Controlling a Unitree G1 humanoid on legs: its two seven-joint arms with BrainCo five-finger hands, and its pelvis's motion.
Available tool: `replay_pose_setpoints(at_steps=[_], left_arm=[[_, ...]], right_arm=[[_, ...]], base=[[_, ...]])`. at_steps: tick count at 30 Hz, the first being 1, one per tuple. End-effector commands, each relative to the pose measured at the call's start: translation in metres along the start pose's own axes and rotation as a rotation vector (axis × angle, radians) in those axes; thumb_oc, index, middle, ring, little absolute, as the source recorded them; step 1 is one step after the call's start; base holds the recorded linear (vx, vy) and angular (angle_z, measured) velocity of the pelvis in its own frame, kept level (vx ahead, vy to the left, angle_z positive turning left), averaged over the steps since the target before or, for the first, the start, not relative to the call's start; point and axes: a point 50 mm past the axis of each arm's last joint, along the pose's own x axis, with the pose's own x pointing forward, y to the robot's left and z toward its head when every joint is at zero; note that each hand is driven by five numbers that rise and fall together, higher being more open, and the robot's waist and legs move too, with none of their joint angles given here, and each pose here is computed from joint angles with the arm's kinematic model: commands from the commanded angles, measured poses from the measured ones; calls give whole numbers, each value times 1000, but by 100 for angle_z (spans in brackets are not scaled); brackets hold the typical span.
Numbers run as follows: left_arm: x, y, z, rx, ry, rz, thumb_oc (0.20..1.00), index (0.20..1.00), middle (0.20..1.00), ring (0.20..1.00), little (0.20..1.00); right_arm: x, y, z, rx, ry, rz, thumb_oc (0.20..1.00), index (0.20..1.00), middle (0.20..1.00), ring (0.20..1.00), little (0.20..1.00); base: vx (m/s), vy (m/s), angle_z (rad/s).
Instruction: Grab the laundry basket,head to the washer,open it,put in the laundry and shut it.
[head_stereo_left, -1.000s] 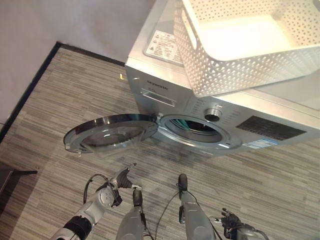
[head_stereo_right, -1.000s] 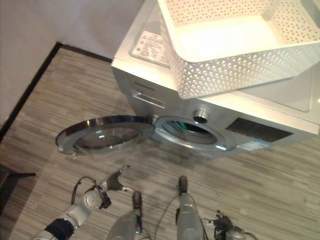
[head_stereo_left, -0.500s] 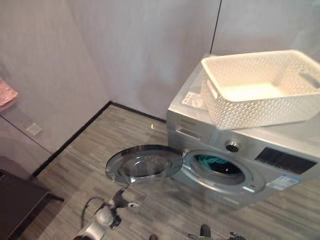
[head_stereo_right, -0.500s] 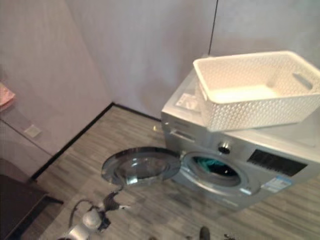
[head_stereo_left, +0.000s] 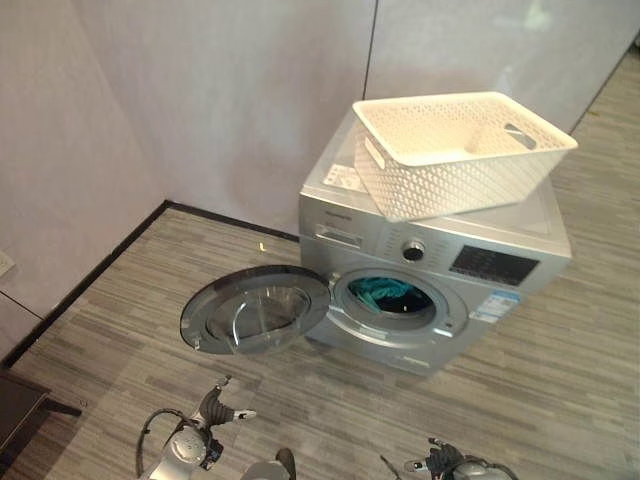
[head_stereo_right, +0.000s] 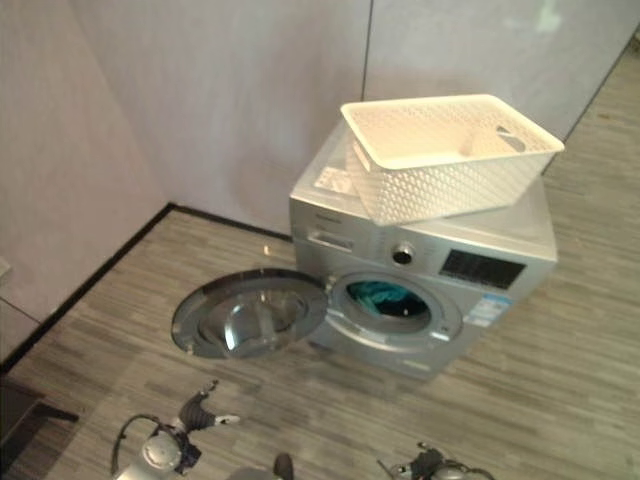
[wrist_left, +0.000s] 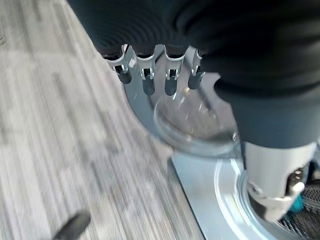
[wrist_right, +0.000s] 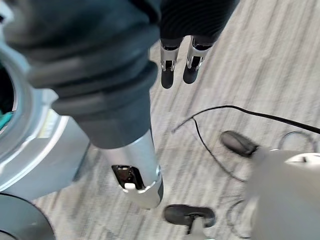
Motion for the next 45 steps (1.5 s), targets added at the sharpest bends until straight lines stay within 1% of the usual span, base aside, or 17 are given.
replay_pose_setpoints(at_steps=[1,4,8,9,10,13,14,15,16,17,19,26,30,35,39,42,45], left_arm=[[10,29,41,-139,-170,152,1000,1000,1000,1000,1000],[6,49,48,-296,-212,288,1000,1000,1000,1000,1000],[-5,78,45,-349,-238,453,1000,1000,1000,1000,1000],[-15,107,43,-336,-252,599,1000,1000,1000,1000,1000],[-15,107,43,-336,-252,599,1000,1000,1000,1000,1000],[-33,175,35,-232,-198,917,1000,1000,1000,1000,1000],[-36,192,37,-209,-194,974,1000,1000,1000,1000,1000],[-36,193,37,-208,-195,974,1000,1000,1000,1000,1000],[-50,238,42,-74,-161,1104,1000,1000,1000,1000,1000],[-58,258,46,-42,-155,1155,1000,1000,1000,1000,1000],[-71,302,66,-63,-167,1229,1000,1000,1000,1000,1000],[-88,355,114,-88,-197,1241,1000,1000,1000,1000,1000],[-107,380,164,-88,-287,1251,1000,1000,1000,1000,1000],[-111,385,205,11,-326,1207,1000,1000,1000,1000,1000],[-112,385,228,59,-345,1197,1000,1000,1000,1000,1000],[-88,368,226,214,-256,1109,1000,1000,1000,1000,1000],[-45,329,223,370,-205,941,1000,1000,1000,1000,1000]], right_arm=[[-1,-13,-3,-41,3,-51,1000,1000,1000,1000,1000],[-5,-20,-34,-11,97,-83,1000,1000,1000,1000,1000],[-8,-22,-49,21,145,-92,1000,1000,1000,1000,1000],[-9,-18,-53,40,149,-80,1000,1000,1000,1000,1000],[-9,-18,-53,39,149,-79,1000,1000,1000,1000,1000],[-7,-10,-43,-6,94,-28,1000,1000,1000,1000,1000],[-6,-8,-37,-22,71,-17,1000,1000,1000,1000,1000],[-6,-8,-37,-21,70,-16,1000,1000,1000,1000,1000],[-4,-4,-19,-74,0,8,1000,1000,1000,1000,1000],[-3,-2,-10,-84,-37,15,1000,1000,1000,1000,1000],[-3,4,15,-95,-137,33,1000,1000,1000,1000,1000],[-8,2,64,-63,-321,54,1000,1000,1000,1000,1000],[-9,0,70,-60,-344,56,1000,1000,1000,1000,1000],[-11,-4,89,-83,-394,38,1000,1000,1000,1000,1000],[-28,12,125,-140,-576,114,1000,1000,1000,1000,1000],[-37,29,140,-190,-648,170,1000,1000,1000,1000,1000],[-46,42,151,-246,-709,207,1000,1000,1000,1000,1000]], base=[[-156,-109,13],[-57,-46,15],[96,36,19],[150,57,-6],[193,89,-4],[138,82,-15],[57,43,-19],[51,58,-25],[27,59,-20],[-14,54,-29],[-84,23,-36],[-38,26,-11],[-61,20,-4],[-70,21,13],[-45,-3,14],[-8,7,2],[-5,25,-2]])
